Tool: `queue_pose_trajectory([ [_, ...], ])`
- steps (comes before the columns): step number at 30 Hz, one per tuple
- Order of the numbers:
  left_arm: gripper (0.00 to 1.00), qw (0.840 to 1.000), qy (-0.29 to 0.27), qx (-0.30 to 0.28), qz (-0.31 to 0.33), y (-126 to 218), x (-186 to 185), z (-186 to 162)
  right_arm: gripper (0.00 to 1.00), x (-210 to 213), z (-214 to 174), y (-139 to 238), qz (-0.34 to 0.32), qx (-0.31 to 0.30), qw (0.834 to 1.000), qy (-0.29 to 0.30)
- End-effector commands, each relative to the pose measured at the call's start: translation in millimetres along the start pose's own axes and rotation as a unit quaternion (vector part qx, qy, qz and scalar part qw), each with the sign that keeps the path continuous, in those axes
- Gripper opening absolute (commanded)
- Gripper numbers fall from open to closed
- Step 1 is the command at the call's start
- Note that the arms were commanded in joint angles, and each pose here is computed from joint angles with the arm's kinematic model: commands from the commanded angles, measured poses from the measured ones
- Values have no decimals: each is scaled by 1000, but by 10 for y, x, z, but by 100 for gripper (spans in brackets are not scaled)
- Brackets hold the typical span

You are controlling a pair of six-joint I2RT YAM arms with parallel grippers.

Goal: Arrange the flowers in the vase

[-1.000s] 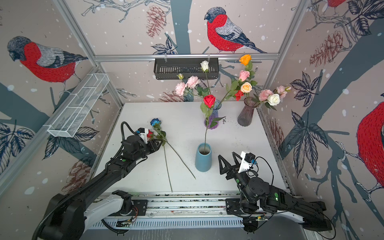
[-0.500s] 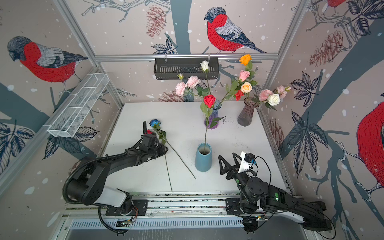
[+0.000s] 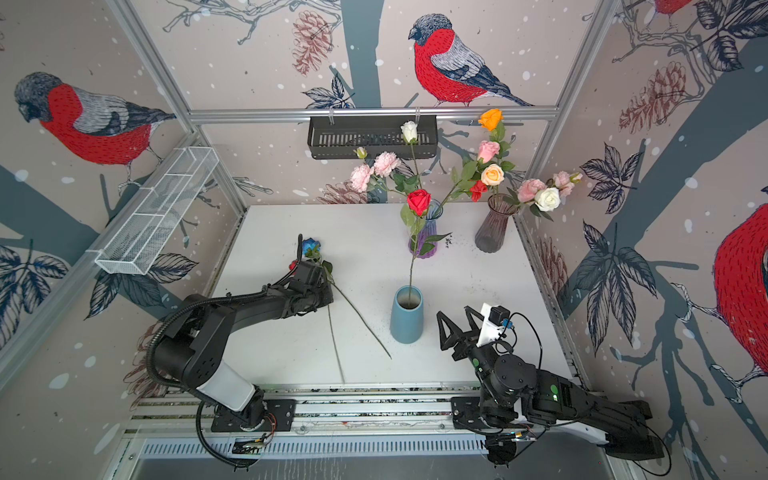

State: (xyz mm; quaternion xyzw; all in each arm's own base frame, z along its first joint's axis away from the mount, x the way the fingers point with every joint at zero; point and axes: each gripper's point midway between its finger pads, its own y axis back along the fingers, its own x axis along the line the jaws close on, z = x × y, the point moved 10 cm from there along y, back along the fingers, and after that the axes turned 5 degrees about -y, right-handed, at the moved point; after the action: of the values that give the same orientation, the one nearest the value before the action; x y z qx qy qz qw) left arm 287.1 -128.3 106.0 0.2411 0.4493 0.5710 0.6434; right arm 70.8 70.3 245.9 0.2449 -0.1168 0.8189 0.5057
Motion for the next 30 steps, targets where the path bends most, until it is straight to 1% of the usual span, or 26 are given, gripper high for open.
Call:
queue_pose_trajectory([
  [1,0,999,3,-21,-30,92,-77,83,92,-15,31,14,-9,-6,1000,-9],
  [3,0,998,9,-42,-47,224,-127,155,92,-14,34,17,-9,-6,1000,-10],
  [6,0,994,14,-85,-72,514,-219,310,92,-14,38,22,-8,-5,1000,-11],
  [7,0,991,19,-101,-86,634,-257,369,93,-13,40,23,-9,-5,1000,-12],
  [9,0,980,15,-139,-140,917,-366,475,93,-14,37,23,-9,-4,1000,-11],
  [11,0,958,9,-192,-214,1270,-482,561,92,-14,37,24,-9,-4,1000,-11],
  [13,0,925,-2,-261,-277,1680,-595,626,92,-13,33,22,-8,-4,1000,-9],
  [17,0,846,-35,-380,-373,2418,-816,719,92,-10,35,23,-7,-5,1000,-9],
  [19,0,801,-69,-433,-408,2766,-976,742,92,-11,34,23,-7,-4,1000,-9],
  [20,0,783,-84,-452,-419,2906,-1064,735,92,-10,35,23,-7,-4,1000,-10],
  [23,0,714,-155,-510,-453,3324,-1362,691,92,-10,40,26,-7,-4,1000,-10],
  [25,0,660,-214,-535,-482,3504,-1572,603,92,-12,41,28,-8,-3,1000,-11],
  [26,0,626,-237,-553,-496,3635,-1653,574,92,-12,42,29,-8,-3,1000,-11],
  [29,0,519,-311,-592,-533,3775,-1878,387,92,-10,46,32,-6,-2,1000,-12],
  [30,0,474,-341,-600,-547,3799,-1940,318,92,-10,45,33,-7,-2,1000,-11],
])
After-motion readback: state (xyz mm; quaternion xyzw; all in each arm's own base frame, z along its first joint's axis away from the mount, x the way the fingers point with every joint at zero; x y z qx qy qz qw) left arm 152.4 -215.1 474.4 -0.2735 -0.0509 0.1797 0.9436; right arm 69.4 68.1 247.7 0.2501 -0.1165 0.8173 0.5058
